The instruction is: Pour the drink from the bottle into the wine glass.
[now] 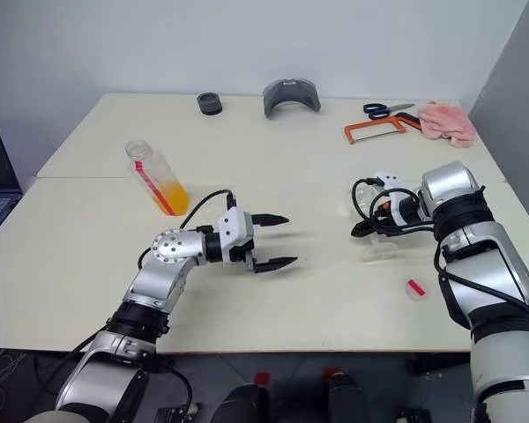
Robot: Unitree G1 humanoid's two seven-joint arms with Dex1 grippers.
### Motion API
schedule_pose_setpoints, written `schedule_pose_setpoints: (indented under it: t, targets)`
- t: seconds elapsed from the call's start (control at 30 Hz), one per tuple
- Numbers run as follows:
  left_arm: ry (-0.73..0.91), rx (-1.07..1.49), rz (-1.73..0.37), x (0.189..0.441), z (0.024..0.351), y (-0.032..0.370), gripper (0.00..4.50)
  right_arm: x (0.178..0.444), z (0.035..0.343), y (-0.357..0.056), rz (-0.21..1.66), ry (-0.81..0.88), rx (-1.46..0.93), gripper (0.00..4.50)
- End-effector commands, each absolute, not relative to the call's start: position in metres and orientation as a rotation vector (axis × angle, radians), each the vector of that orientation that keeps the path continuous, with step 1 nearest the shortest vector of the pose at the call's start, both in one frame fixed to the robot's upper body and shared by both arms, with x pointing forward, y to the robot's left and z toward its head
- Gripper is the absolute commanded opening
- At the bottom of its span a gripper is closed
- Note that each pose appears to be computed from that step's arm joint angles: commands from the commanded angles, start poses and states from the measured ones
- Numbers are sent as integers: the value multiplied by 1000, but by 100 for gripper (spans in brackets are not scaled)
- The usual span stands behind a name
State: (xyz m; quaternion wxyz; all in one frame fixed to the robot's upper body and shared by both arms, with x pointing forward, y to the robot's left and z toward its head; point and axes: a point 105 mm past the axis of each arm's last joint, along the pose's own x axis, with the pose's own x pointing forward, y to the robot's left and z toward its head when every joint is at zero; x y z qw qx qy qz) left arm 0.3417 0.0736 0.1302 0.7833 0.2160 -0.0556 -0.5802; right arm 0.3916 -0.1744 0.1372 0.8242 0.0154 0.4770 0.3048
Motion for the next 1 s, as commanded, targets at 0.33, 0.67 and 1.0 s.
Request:
schedule_pose_setpoints:
  t: [0.33, 0.67, 1.0]
  targets:
    - [-155, 482, -1263, 338, 136, 68, 450, 413, 179, -171, 635, 828, 65, 15]
    - [-169, 410, -1172, 347, 150, 80, 450, 464, 207, -173, 460, 269, -11, 15]
    - [-147, 429, -1177, 345, 149, 85, 450, 450, 147, -172, 404, 215, 69, 15]
